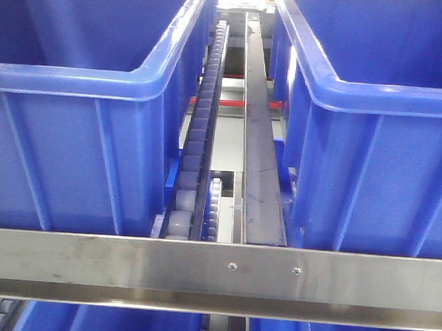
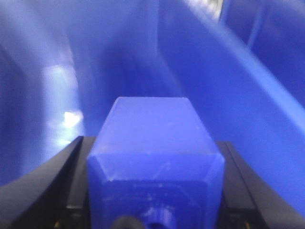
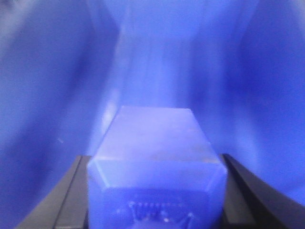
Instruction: Pick and sort blue part to right shelf
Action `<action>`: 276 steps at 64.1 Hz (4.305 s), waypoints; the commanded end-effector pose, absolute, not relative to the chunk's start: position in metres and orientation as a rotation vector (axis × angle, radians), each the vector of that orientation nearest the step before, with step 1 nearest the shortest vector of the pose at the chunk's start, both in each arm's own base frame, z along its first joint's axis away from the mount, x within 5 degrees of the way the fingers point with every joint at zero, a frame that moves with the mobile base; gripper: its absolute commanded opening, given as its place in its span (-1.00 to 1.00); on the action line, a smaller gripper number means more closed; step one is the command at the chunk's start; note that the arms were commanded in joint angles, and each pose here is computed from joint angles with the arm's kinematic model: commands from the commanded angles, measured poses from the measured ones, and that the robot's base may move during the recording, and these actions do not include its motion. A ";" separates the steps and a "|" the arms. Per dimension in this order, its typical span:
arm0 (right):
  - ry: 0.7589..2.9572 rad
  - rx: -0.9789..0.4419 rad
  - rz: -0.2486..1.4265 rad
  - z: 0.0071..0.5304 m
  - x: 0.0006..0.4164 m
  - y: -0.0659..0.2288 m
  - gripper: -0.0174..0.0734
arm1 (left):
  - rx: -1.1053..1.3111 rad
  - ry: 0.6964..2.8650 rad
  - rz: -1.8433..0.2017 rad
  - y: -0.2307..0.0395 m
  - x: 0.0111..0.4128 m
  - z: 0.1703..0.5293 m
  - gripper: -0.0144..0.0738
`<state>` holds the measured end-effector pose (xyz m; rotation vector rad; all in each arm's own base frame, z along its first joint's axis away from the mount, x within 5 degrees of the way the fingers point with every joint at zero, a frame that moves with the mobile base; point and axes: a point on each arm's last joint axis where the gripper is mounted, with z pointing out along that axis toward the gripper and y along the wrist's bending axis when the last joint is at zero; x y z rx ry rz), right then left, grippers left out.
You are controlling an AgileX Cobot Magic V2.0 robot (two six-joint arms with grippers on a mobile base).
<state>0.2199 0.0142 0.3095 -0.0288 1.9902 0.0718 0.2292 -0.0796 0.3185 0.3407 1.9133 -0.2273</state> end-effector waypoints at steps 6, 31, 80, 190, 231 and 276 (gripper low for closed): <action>1.866 -0.025 0.067 0.324 0.235 0.014 0.27 | 0.273 1.802 -0.264 -0.087 0.252 0.341 0.20; 1.875 -0.020 0.070 0.322 0.237 0.014 0.28 | 0.254 1.826 -0.248 -0.083 0.258 0.337 0.28; 1.845 0.024 0.115 0.338 0.220 0.014 -0.13 | 0.247 1.845 -0.199 -0.065 0.244 0.348 -0.34; 1.455 0.057 0.069 0.305 0.069 0.000 -0.50 | -0.071 1.416 -0.112 -0.001 0.073 0.302 -0.39; 1.363 0.018 0.012 0.234 0.063 0.000 -0.50 | -0.069 1.427 -0.114 -0.002 0.073 0.301 -0.39; 1.330 0.017 0.013 0.224 0.053 0.000 -0.50 | -0.070 1.454 -0.113 -0.002 0.075 0.293 -0.39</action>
